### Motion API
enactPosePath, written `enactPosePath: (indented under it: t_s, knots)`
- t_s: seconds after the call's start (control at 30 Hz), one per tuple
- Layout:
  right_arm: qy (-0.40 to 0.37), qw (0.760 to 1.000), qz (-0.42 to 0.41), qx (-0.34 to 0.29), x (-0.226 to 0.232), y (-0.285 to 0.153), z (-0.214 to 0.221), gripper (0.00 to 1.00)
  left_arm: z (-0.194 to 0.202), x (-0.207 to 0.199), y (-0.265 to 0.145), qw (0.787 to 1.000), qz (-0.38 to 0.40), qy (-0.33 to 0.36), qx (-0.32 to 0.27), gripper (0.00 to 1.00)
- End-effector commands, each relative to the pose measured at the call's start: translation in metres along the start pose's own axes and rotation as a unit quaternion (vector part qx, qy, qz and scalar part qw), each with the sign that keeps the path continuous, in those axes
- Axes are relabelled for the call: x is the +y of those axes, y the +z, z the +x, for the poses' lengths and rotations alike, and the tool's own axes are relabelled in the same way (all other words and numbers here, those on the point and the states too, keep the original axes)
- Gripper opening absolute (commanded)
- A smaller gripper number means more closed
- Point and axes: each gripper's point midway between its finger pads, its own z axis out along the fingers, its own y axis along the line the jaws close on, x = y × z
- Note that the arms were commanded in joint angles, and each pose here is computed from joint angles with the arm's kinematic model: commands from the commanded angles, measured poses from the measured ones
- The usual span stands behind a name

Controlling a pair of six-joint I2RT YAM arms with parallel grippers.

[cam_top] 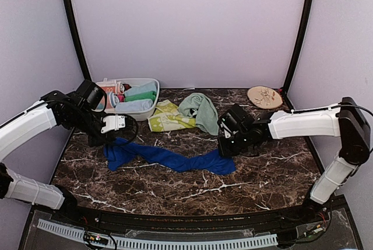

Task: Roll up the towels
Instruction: Adjust the towel at the center of the board.

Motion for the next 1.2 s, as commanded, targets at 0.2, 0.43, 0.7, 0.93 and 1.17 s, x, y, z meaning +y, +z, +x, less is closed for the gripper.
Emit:
enactPosePath:
  t_s: [0.2,0.43,0.7,0.93,1.17]
  knots:
    - [-0.016,0.981,0.014,-0.190,-0.001,-0.136,-0.071,0.00,-0.020,0.066,-0.035,0.991,-0.132,-0.026,-0.005,0.00]
    - [-0.009,1.000,0.003,-0.010,-0.006,-0.069,0.099,0.15,-0.010,0.047,-0.023,0.995,-0.097,-0.019,0.005,0.00]
    - [-0.008,0.999,-0.002,-0.054,-0.002,-0.107,0.070,0.79,-0.010,0.036,-0.017,0.998,-0.063,-0.016,0.007,0.00]
    - [-0.049,0.997,-0.024,-0.057,0.017,-0.086,0.025,0.78,-0.003,0.030,-0.017,0.998,-0.059,-0.010,0.016,0.00]
    - [-0.090,0.995,-0.043,0.000,0.043,-0.025,0.022,0.80,0.004,0.025,-0.014,0.998,-0.057,-0.006,0.024,0.00]
